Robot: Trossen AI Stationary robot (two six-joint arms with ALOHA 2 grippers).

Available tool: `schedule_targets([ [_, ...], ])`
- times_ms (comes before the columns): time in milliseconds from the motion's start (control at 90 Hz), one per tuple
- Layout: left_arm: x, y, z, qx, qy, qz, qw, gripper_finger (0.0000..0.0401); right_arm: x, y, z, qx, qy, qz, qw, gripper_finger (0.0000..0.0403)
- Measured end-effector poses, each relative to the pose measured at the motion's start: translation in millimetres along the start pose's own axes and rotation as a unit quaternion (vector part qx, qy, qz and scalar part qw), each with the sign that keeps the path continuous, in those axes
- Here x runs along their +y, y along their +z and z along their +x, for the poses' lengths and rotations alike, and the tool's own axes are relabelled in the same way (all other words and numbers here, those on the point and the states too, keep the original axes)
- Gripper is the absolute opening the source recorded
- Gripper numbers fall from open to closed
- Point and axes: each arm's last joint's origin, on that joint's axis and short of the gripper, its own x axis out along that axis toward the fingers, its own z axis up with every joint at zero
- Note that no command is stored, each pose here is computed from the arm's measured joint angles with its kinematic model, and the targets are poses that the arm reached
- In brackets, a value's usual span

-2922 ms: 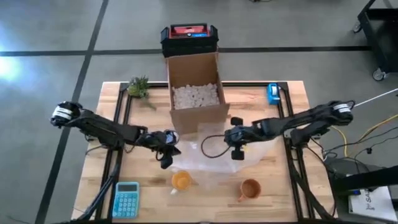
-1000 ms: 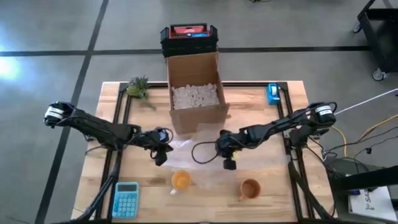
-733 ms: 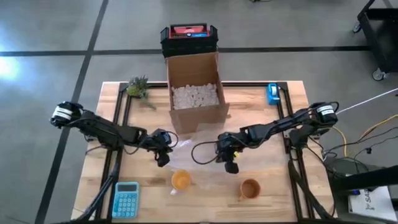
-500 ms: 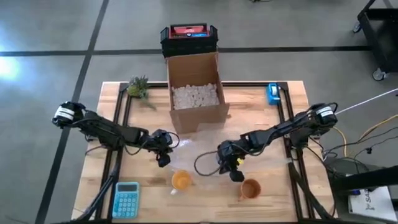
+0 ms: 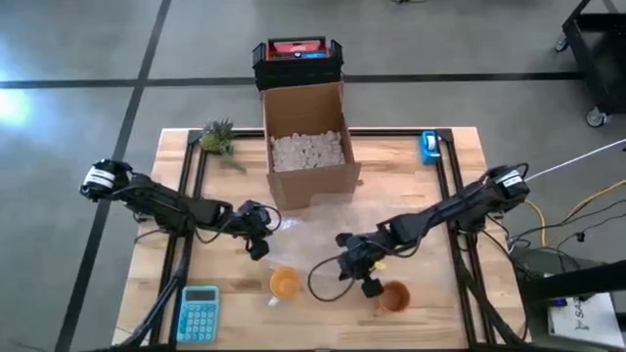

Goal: Wrap mug
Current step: Wrap the orange mug with bubble wrap

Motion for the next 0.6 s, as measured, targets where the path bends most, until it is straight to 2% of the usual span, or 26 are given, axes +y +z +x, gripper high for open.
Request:
schedule_targets([
  [144, 0, 1, -2, -0.005, -0.003, -0.001, 1.0, 0.0, 13, 1, 11, 0.052, 0.014, -0.006, 0.999, 0.0],
  [367, -1, 3, -4, -0.011, -0.007, -0.001, 1.0, 0.0, 11, -4, 32, 0.104, 0.01, 0.021, 0.994, 0.0],
  [444, -1, 4, -5, -0.012, -0.008, -0.001, 1.0, 0.0, 13, 8, 22, 0.117, -0.004, 0.023, 0.993, 0.0],
  [600, -1, 3, -5, -0.009, -0.01, -0.001, 1.0, 0.0, 28, 35, -22, 0.155, -0.058, 0.028, 0.986, 0.0],
])
